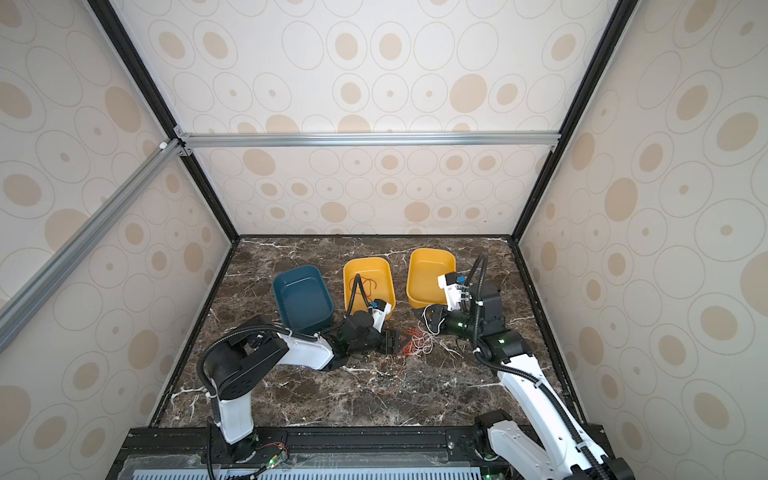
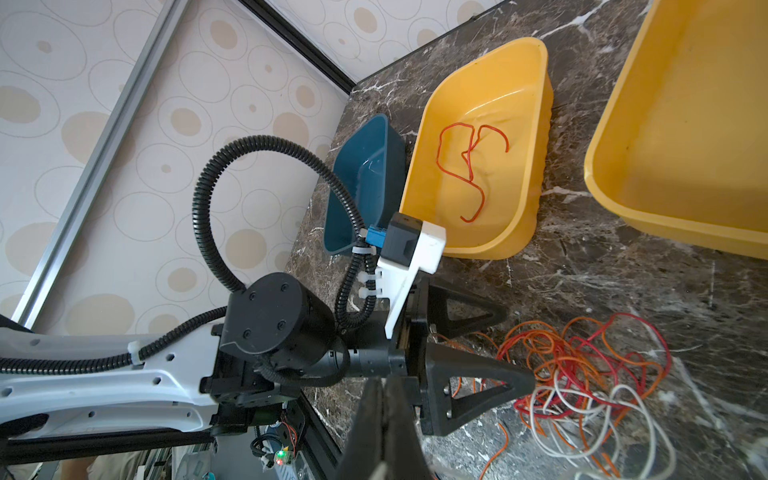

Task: Untangle the cables

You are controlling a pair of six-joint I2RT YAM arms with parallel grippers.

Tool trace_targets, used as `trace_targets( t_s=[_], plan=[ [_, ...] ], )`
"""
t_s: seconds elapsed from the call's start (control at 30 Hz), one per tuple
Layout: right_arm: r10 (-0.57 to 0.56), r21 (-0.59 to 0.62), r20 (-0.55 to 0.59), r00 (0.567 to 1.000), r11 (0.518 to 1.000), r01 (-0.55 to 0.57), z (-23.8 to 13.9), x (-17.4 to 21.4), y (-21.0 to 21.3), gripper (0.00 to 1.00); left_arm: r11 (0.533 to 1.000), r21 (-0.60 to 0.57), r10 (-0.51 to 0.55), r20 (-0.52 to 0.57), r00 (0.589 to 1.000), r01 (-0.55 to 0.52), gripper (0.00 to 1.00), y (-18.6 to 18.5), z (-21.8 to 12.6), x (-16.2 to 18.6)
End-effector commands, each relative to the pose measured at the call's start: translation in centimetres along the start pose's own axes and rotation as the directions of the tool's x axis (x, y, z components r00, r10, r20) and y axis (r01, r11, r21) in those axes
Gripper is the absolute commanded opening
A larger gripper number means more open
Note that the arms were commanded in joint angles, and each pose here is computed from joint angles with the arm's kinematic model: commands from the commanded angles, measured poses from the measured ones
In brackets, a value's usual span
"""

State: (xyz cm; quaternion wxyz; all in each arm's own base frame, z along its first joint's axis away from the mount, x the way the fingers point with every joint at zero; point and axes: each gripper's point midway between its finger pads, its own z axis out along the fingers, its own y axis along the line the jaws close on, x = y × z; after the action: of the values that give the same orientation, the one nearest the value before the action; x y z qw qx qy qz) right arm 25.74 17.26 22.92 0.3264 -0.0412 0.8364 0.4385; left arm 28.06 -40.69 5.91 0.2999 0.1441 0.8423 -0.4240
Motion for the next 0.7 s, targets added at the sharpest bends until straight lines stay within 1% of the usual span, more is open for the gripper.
trace_targets(
  t_s=[0.0,0.07,0.17,0.27,0.43,0.5,0.53,0.6,0.67],
  plan=[
    [-0.003,0.008,-0.011,1.0,1.0,0.003,0.3,0.5,-0.5,0.0,0.996,0.087,-0.006,0.034,0.999,0.003,0.75,-2.7,1.1,-1.4],
    [-0.001,0.007,-0.012,1.0,1.0,0.001,0.4,0.5,-0.6,0.0,0.995,0.097,-0.02,0.028,0.999,0.017,0.69,-2.7,1.5,-1.1],
    [0.006,0.014,-0.018,1.0,1.0,-0.006,0.7,0.7,-1.0,0.0,0.992,0.119,-0.048,0.014,0.999,0.046,0.58,-2.6,1.9,-0.5],
    [0.013,0.027,-0.024,1.0,1.0,-0.013,1.0,0.9,-1.5,0.0,0.993,0.105,-0.059,0.009,0.998,0.058,0.41,-2.1,2.1,0.0],
    [0.012,0.053,-0.023,1.0,0.999,-0.011,1.1,1.1,-2.2,0.0,0.995,0.08,-0.062,0.027,0.998,0.059,0.1,-1.6,1.3,-0.1],
    [0.008,0.105,-0.012,1.0,0.994,-0.007,0.8,1.1,-3.0,0.0,0.996,0.065,-0.065,0.035,0.997,0.063,0.02,-1.3,0.9,-0.2],
    [0.003,0.167,0.009,1.0,0.986,-0.004,0.4,0.9,-4.0,0.0,0.996,0.058,-0.069,0.043,0.997,0.067,0.0,-1.1,0.5,-0.3],
    [-0.01,0.3,0.064,0.998,0.954,-0.01,-0.7,0.8,-6.3,0.0,0.996,0.043,-0.082,0.059,0.995,0.08,0.0,-0.6,-0.4,-0.4],
    [-0.021,0.365,0.109,0.994,0.931,-0.02,-1.5,0.8,-7.5,0.0,0.995,0.02,-0.098,0.077,0.992,0.097,0.0,0.0,-1.5,-0.5]
  ],
)
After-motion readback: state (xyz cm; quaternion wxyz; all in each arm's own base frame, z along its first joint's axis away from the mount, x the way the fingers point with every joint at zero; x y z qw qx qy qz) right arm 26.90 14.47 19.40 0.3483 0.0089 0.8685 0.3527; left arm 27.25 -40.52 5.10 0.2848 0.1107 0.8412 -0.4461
